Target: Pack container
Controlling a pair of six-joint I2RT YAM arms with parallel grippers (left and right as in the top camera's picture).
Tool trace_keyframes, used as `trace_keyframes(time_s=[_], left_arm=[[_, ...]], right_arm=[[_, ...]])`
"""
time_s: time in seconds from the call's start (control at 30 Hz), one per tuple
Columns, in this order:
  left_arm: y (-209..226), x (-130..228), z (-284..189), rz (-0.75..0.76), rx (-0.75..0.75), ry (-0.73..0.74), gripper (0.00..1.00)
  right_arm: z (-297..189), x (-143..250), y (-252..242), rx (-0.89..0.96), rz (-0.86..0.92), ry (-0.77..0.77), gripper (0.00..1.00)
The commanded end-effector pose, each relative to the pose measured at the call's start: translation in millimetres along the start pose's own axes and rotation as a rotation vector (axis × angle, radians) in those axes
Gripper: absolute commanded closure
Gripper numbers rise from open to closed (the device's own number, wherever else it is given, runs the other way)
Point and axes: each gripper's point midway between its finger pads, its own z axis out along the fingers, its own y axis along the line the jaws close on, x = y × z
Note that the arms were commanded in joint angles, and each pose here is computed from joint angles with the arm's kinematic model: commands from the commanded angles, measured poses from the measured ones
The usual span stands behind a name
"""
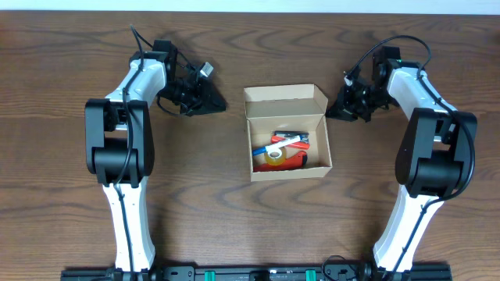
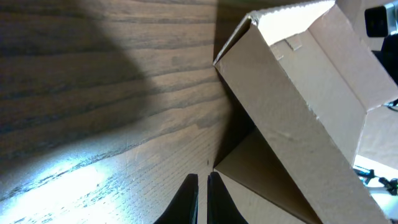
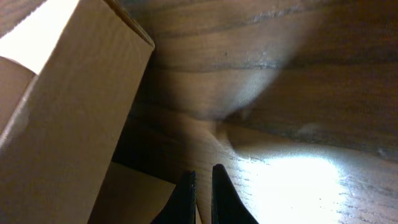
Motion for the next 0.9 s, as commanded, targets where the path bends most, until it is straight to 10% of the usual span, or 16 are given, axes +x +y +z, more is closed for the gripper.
trace_keyframes(time_s=[0.0,0.87], left_arm=[[3,1,8,-0.066,0.028,0.016,0.94],[-35,11,68,-0.048,0.157,0.106,0.94]], right_arm=[[5,1,1,-0.011,0.042,0.010,0.99],[18,2,21,-0.076,0.076,0.028,0.99]])
